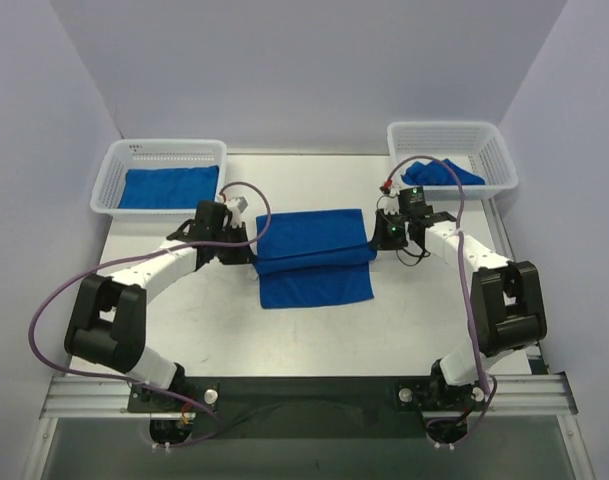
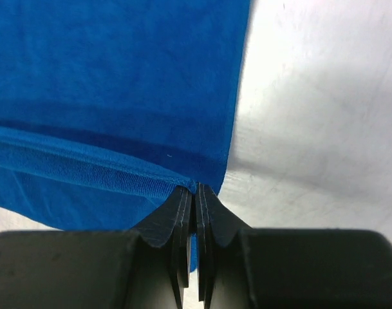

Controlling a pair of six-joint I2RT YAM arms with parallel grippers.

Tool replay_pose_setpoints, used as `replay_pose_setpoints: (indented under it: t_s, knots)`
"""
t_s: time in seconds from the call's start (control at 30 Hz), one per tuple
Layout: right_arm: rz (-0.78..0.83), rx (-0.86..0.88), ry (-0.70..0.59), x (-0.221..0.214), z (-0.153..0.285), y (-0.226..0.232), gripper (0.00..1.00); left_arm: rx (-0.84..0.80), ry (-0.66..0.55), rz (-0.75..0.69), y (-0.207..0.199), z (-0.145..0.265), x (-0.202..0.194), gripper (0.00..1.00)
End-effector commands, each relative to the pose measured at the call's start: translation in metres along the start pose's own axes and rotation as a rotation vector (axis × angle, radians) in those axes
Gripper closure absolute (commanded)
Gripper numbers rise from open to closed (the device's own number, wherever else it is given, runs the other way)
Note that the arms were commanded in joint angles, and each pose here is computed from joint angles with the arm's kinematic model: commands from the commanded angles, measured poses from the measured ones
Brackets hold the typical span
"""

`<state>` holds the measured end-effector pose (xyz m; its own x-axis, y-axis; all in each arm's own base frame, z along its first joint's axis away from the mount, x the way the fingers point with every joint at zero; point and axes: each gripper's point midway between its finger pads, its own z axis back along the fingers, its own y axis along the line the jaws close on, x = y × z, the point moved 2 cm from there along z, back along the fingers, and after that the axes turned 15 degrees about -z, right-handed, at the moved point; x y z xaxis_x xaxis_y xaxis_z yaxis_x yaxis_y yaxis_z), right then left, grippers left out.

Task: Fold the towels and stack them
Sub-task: Fold the towel

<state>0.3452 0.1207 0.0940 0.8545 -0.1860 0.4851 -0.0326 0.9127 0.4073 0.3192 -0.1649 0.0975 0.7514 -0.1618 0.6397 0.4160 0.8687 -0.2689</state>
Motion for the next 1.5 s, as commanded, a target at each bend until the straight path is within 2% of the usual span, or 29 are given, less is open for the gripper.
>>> replay_pose_setpoints:
  t_s: [0.0, 0.33, 0.57, 0.8, 0.93, 1.1, 1.23, 1.4, 1.47]
  knots:
    - [-0.143, -0.07, 0.049, -0.015, -0.008, -0.015, 1.0, 0.042, 0.022, 0.046, 0.007, -0.006, -0.008, 1.0]
    - [-0.235, -0.122, 0.153, -0.042, -0.031, -0.029, 1.0, 0.072, 0.134, 0.127, 0.014, -0.022, -0.045, 1.0]
    - [-0.242, -0.16, 0.182, -0.049, -0.035, -0.038, 1.0, 0.062, 0.171, 0.15, 0.012, -0.028, -0.053, 1.0]
    - [-0.248, -0.158, 0.11, -0.031, -0.01, -0.027, 1.0, 0.101, 0.139, 0.113, 0.012, -0.009, -0.034, 1.0]
    - [-0.266, -0.163, 0.038, -0.022, 0.007, -0.023, 1.0, 0.099, 0.07, 0.094, 0.004, 0.012, -0.017, 1.0]
    - [-0.266, -0.157, -0.035, -0.016, 0.029, -0.019, 1.0, 0.095, 0.054, 0.075, -0.006, 0.035, -0.013, 1.0]
    - [-0.273, -0.133, -0.052, -0.017, 0.044, -0.012, 1.0, 0.097, 0.007, 0.066, -0.013, 0.059, -0.006, 1.0]
    - [-0.266, -0.161, -0.063, -0.029, 0.056, -0.018, 1.0, 0.057, 0.002, 0.091, -0.03, 0.066, -0.018, 1.0]
    - [-0.271, -0.174, -0.049, -0.036, 0.054, -0.023, 1.0, 0.044, 0.042, 0.105, -0.037, 0.059, -0.037, 1.0]
